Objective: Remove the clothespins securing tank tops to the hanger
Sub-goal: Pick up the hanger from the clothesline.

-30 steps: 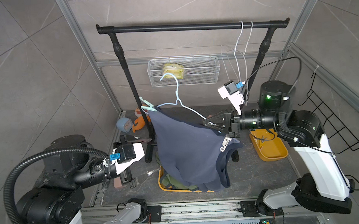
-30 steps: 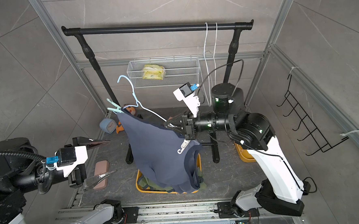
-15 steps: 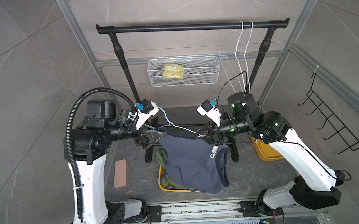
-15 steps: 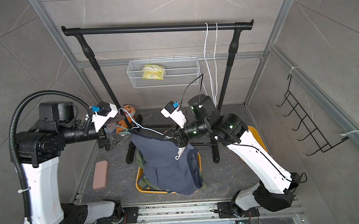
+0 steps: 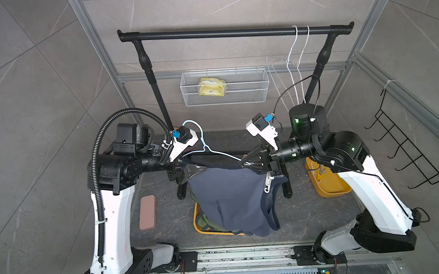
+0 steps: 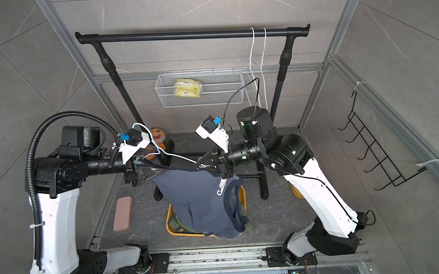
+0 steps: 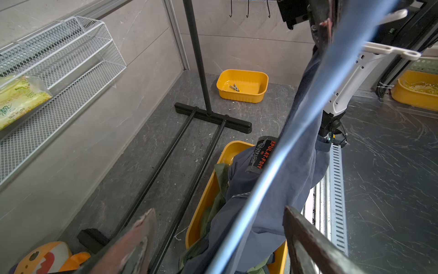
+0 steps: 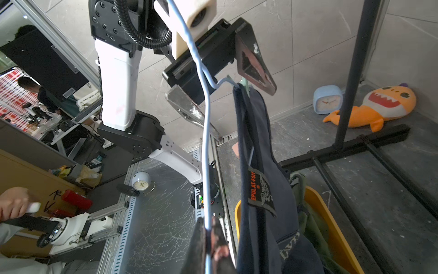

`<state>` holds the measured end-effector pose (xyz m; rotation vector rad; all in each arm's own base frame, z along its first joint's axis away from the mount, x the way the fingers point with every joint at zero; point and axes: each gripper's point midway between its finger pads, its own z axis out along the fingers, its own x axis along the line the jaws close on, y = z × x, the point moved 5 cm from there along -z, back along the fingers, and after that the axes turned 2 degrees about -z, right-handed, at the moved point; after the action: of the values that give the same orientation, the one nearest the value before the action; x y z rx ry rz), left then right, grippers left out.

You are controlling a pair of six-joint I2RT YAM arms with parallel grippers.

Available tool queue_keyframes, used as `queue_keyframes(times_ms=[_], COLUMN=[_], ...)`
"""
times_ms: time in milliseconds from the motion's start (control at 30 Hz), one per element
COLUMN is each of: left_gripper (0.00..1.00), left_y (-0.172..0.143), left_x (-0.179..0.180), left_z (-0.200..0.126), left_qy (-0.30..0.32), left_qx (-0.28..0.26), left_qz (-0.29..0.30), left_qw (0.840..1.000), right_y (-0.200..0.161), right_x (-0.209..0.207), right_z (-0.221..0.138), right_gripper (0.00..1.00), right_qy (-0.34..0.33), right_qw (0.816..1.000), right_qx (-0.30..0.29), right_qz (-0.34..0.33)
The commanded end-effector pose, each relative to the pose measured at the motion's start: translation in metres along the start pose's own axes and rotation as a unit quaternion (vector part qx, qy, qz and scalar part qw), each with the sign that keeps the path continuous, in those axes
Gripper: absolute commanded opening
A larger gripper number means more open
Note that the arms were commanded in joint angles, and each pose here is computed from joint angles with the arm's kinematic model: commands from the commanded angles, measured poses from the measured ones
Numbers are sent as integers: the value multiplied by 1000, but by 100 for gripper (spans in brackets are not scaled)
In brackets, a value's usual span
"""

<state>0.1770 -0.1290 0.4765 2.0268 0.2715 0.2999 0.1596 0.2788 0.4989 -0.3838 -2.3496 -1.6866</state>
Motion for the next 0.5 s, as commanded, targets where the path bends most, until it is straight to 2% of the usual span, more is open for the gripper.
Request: queue_keyframes(times_ms=[0, 133, 333, 433, 467], left_gripper=[79, 52, 21, 0, 0], left_y=[8, 9, 8, 9, 9], left_x=[-8, -12, -12, -11, -9], left_z=[-5, -6, -5, -4, -3], left_qy=[-11, -20, -28, -29, -26], left_qx=[-23, -28, -31, -31, -32], left_qz=[18, 16, 10, 9, 8], left_qw=[1000, 999, 999, 999, 999], right_y=[-1, 0, 3, 3, 4], right_x=[5, 5, 3, -1, -3], right_z=[2, 2, 5, 8, 8], right_gripper=[0, 0, 0, 0, 4], right_qy=[30, 27, 30, 26, 21], right_qw=[1000, 1000, 999, 1000, 1000], right_qx=[10, 10, 13, 14, 14], right_qz=[2, 4, 5, 6, 6])
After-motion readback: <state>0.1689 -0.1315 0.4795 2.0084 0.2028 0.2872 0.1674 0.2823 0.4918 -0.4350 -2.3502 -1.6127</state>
